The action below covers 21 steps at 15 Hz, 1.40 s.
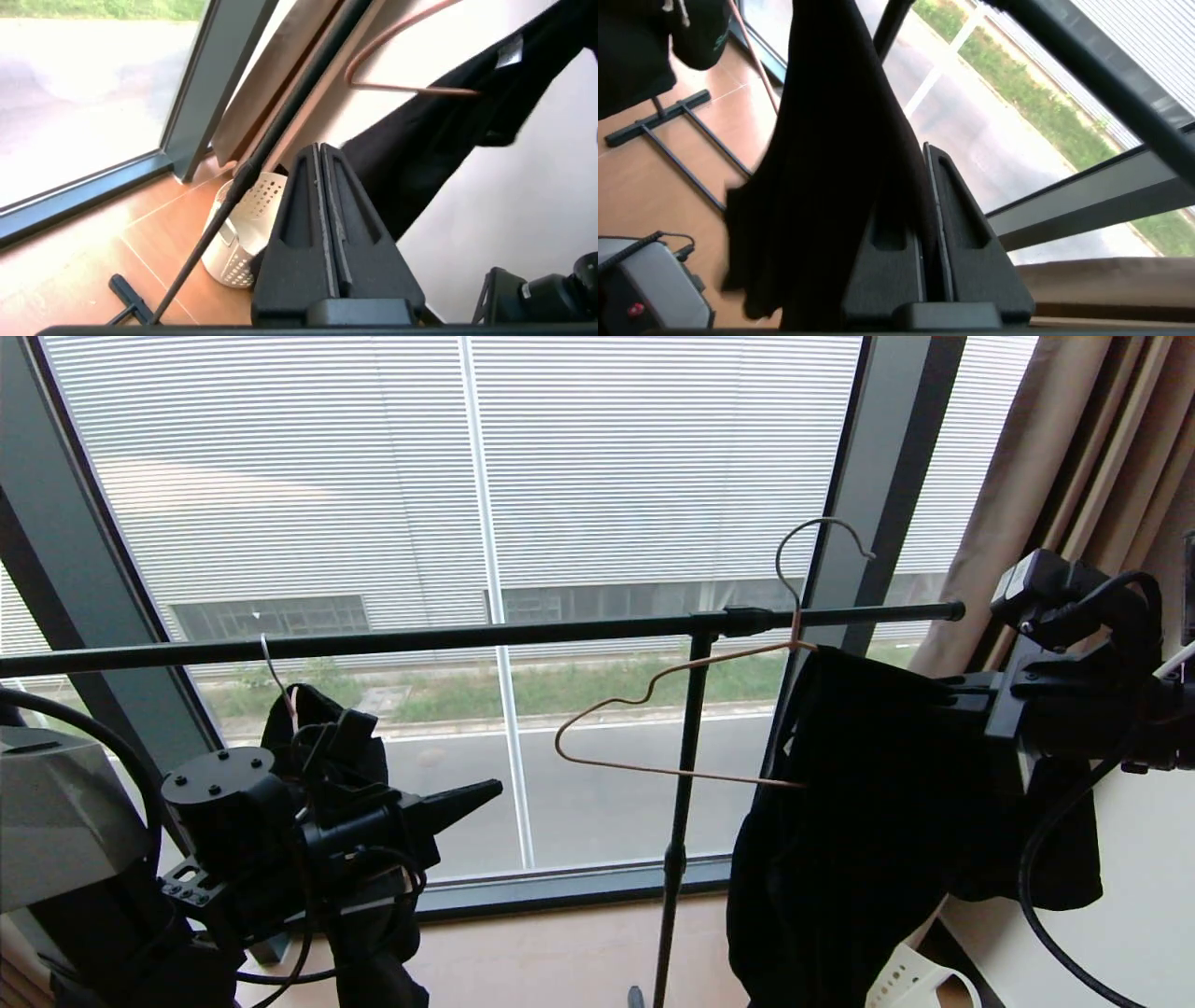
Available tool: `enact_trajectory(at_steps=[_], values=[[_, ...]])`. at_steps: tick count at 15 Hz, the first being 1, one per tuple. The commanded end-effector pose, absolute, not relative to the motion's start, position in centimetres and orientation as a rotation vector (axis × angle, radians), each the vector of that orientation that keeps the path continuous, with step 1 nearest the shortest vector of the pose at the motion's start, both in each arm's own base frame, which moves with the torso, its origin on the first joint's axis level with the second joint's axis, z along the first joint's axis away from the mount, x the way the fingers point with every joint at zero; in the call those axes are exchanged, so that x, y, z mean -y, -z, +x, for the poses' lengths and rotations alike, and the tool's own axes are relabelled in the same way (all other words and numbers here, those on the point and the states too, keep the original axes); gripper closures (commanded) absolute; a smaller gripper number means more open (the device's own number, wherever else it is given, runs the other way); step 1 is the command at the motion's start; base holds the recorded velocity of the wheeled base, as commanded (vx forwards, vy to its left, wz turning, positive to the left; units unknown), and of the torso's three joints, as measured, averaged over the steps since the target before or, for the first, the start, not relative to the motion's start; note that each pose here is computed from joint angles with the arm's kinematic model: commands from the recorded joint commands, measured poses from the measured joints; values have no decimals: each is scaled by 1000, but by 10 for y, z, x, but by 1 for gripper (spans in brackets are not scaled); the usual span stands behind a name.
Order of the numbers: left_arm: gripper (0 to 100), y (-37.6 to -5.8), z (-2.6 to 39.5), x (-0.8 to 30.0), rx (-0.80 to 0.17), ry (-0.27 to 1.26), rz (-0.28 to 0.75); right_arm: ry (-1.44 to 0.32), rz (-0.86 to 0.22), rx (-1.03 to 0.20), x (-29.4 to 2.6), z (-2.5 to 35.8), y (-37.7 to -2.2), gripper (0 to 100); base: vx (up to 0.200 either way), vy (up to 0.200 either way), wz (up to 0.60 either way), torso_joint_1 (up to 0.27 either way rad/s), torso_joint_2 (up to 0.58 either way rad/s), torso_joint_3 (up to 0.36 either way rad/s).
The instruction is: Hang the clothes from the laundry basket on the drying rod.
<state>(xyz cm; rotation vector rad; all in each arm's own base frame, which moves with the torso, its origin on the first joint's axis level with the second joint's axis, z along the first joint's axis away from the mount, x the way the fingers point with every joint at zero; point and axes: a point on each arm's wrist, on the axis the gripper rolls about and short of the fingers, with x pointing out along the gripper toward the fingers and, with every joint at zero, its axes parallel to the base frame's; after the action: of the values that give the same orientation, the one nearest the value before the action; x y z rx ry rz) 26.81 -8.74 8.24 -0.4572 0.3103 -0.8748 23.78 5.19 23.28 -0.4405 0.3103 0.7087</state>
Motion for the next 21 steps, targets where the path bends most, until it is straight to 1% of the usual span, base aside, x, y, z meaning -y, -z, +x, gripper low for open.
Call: enact_trajectory(at_steps=[1, 4, 6, 7, 8, 10, 14, 16, 17, 18, 21], values=[[100, -82, 266, 90, -321, 892, -458, -711, -437, -312, -52, 238, -232, 100, 0, 0, 0, 0, 0, 0], [100, -84, 255, 96, -324, 925, -435, -710, -432, -321, -52, 239, -231, 100, 0, 0, 0, 0, 0, 0], [100, -80, 246, 101, -317, 960, -357, -716, -434, -312, -54, 240, -233, 100, 0, 0, 0, 0, 0, 0], [0, -77, 241, 106, -325, 981, -329, -729, -435, -309, -57, 239, -233, 100, 0, 0, 0, 0, 0, 0], [0, -74, 232, 115, -349, 1022, -314, -747, -432, -307, -63, 239, -233, 100, 0, 0, 0, 0, 0, 0], [0, -69, 225, 127, -363, 1078, -278, -781, -414, -302, -73, 239, -236, 100, 0, 0, 0, 0, 0, 0], [0, -61, 235, 146, -340, 1129, -229, -868, -425, -275, -96, 236, -241, 100, 0, 0, 0, 0, 0, 0], [0, -55, 242, 154, -318, 1146, -185, -907, -431, -274, -108, 237, -240, 100, 0, 0, 0, 0, 0, 0], [0, -55, 243, 154, -317, 1146, -184, -908, -431, -275, -108, 237, -240, 100, 0, 0, 0, 0, 0, 0], [0, -48, 248, 161, -310, 1159, -164, -932, -435, -266, -114, 235, -241, 100, 0, 0, 0, 0, 0, 0], [0, -43, 257, 168, -304, 1160, -163, -957, -437, -258, -119, 230, -242, 100, 0, 0, 0, 0, 0, 0]])
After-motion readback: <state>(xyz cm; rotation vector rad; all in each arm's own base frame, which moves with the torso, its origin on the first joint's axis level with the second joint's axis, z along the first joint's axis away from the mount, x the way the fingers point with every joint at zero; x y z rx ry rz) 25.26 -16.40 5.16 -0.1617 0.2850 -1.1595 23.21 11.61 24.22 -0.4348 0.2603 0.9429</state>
